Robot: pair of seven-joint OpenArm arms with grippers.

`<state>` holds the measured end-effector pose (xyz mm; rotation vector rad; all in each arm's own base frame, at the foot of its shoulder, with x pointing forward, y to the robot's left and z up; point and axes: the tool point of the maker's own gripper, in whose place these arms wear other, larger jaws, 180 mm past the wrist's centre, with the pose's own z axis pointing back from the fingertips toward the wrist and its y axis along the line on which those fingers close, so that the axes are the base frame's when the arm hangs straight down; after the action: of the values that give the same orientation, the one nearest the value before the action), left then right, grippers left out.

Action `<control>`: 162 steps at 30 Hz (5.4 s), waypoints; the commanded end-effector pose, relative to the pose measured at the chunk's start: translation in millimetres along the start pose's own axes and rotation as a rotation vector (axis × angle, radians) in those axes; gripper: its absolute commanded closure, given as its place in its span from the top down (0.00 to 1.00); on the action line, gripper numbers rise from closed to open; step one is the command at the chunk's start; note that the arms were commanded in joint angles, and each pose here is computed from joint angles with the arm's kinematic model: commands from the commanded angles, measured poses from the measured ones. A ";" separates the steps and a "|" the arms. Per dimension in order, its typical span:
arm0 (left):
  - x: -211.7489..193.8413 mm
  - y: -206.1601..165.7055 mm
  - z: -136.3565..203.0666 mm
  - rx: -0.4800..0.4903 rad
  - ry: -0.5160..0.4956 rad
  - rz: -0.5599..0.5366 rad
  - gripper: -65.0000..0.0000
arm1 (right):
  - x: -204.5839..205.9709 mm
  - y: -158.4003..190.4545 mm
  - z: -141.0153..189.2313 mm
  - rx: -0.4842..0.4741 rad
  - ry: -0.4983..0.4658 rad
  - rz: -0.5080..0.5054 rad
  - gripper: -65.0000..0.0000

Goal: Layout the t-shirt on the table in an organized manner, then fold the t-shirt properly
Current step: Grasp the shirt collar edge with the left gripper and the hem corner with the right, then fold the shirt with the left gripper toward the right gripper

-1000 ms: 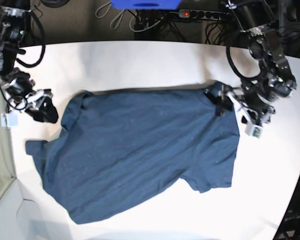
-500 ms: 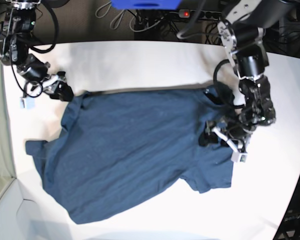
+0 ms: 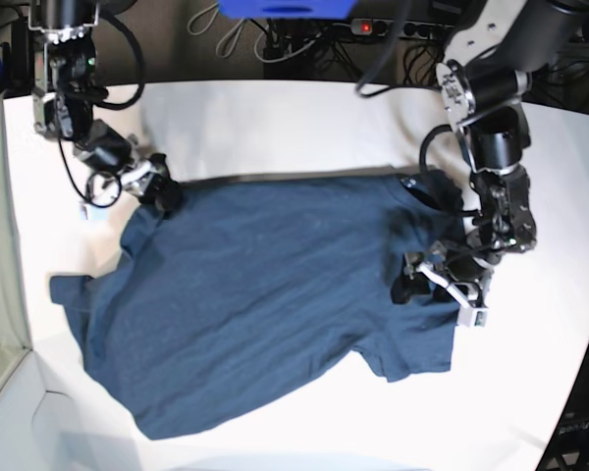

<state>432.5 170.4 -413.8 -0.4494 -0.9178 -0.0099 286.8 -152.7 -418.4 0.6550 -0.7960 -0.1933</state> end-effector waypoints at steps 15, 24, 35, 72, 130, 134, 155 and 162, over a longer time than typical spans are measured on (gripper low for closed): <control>19.2 34.2 19.1 0.067 -0.013 -0.041 0.82 | 74.3 28.5 26.6 0.036 -0.082 0.264 0.00; 16.2 41.3 24.3 0.082 0.002 -0.049 0.82 | 164.4 96.5 29.8 0.119 -0.182 0.496 0.00; 20.1 39.6 54.2 0.142 0.079 -0.185 0.82 | 277.5 98.2 -35.4 0.164 -0.304 0.260 0.00; -102.3 -127.9 27.6 -0.105 0.222 -0.185 0.82 | 200.0 107.8 -111.5 0.190 -0.151 0.270 0.00; 202.5 -137.4 103.2 0.062 -0.471 -0.539 0.00 | 258.6 111.9 37.7 0.114 -0.355 0.557 0.00; 194.0 -129.1 67.9 0.017 -0.390 -0.477 0.00 | 258.3 106.6 18.5 0.127 -0.336 0.493 0.00; 181.0 -22.8 -7.7 0.131 -0.379 -0.112 0.44 | 248.2 99.0 -54.6 0.161 -0.261 0.353 0.00; 162.2 -18.1 -8.5 0.144 -0.349 -0.101 0.80 | 243.4 104.5 -59.1 0.176 -0.257 0.343 0.00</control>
<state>524.4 176.4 -313.1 -0.2694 -1.2035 0.0441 479.4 -138.5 -268.6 0.6343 -1.0879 0.0973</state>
